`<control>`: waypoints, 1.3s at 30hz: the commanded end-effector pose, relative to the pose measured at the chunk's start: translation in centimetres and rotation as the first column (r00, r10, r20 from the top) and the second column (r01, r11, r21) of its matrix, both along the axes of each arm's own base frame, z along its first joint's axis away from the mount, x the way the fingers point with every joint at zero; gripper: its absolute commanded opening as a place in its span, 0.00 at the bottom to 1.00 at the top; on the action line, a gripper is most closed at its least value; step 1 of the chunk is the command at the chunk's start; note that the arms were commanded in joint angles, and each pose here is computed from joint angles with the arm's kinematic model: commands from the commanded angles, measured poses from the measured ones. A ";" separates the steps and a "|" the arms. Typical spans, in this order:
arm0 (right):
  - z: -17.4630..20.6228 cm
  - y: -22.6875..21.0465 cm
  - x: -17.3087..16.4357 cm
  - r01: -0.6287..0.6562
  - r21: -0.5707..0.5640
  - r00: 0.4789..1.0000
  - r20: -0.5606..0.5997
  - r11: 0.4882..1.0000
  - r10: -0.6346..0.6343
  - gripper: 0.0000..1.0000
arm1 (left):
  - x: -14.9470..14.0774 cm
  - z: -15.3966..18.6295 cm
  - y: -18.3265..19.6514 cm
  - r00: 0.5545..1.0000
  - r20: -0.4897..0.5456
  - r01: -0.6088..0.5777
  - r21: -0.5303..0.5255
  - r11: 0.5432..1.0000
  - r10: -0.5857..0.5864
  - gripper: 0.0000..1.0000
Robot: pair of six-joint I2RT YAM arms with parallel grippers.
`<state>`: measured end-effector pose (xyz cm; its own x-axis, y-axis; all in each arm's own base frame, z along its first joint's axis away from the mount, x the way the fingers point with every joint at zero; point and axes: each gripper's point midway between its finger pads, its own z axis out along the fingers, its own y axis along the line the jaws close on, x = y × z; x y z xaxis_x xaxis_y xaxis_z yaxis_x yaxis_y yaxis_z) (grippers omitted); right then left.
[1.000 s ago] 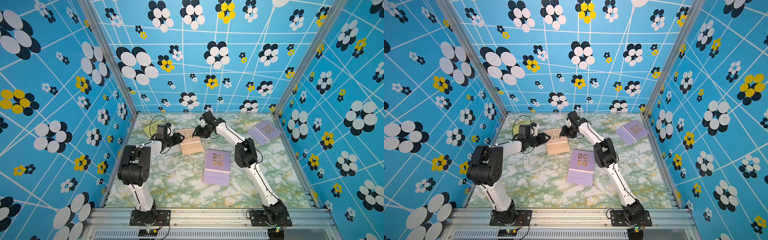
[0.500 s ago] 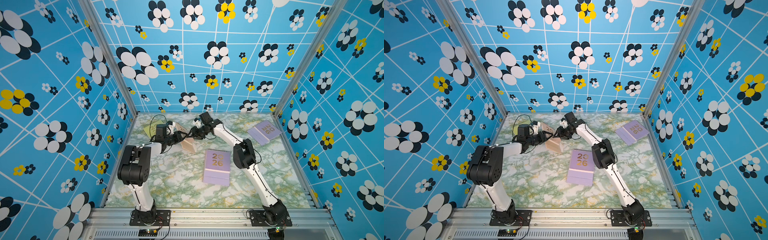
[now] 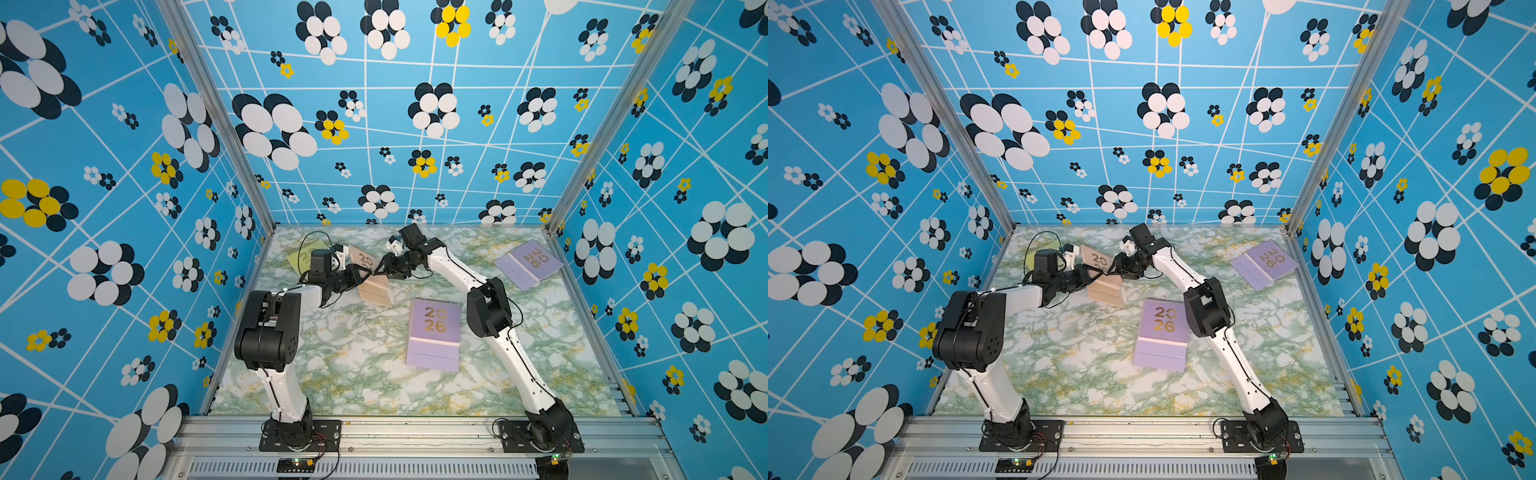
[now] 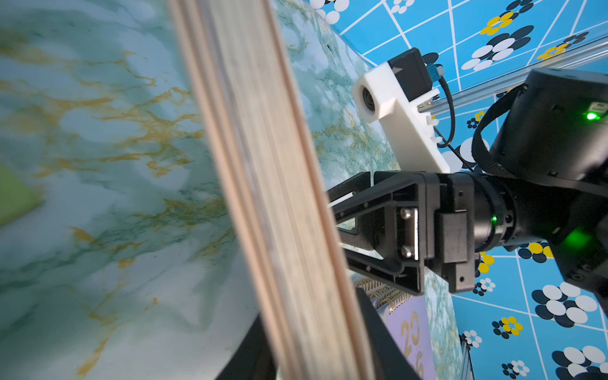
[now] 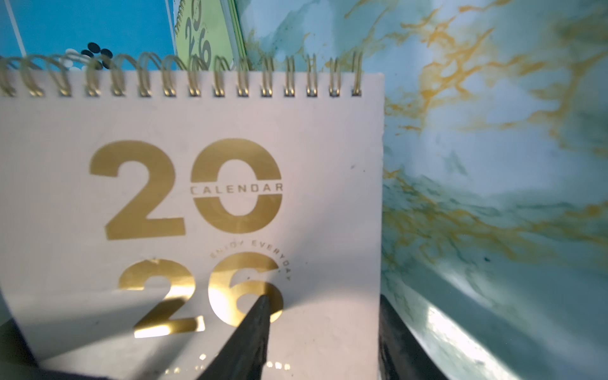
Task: Stack the calendars
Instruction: Pick up the calendar at the center of the board, then place the calendar at the calendar.
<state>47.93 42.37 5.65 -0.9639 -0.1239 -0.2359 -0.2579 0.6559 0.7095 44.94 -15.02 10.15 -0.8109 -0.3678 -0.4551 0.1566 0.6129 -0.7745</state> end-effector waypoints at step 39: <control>17.6 -8.3 -1.8 -0.004 0.136 0.924 0.380 0.991 -0.049 0.63 | 0.4 12.9 0.1 0.928 0.360 0.228 -0.355 0.906 -0.093 0.00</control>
